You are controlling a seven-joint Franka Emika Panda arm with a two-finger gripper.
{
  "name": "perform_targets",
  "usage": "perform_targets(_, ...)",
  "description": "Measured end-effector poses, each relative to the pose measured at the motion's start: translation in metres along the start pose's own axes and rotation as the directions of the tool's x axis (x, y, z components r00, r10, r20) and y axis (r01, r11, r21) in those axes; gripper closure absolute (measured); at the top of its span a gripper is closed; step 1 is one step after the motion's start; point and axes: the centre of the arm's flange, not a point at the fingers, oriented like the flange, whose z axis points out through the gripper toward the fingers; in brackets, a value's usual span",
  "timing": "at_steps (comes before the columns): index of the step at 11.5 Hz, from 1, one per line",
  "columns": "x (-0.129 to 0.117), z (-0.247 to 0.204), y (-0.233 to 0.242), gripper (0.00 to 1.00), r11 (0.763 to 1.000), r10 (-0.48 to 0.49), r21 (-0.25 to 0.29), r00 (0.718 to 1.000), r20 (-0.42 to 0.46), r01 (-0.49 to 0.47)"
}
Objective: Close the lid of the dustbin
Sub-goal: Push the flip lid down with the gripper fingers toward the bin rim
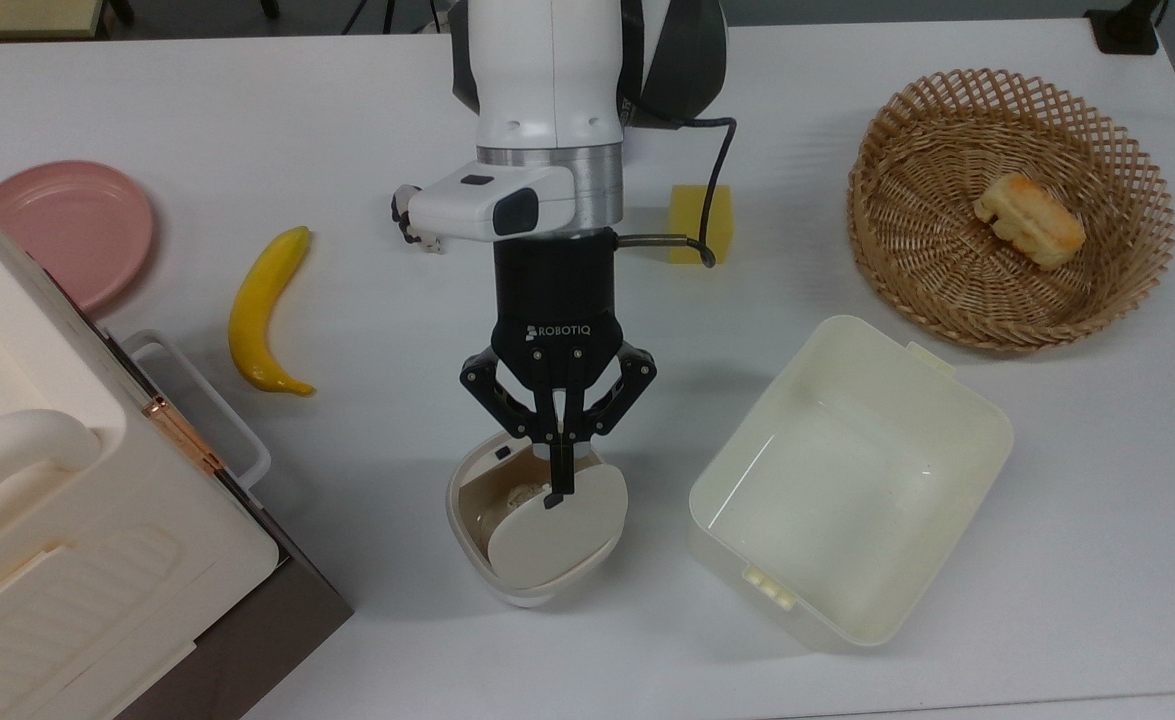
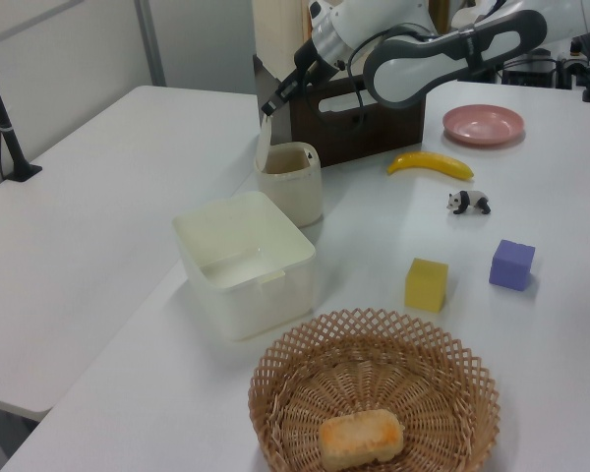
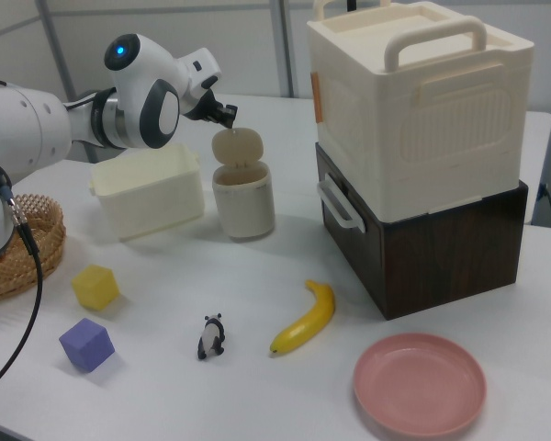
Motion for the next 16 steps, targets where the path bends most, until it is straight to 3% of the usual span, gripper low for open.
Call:
perform_targets(10,-0.010,0.014,0.008,0.97,0.997,-0.061,-0.035,0.998,0.022,0.061)
perform_targets(16,-0.041,0.034,0.005,0.98,0.994,-0.096,-0.032,0.979,0.182,0.103)
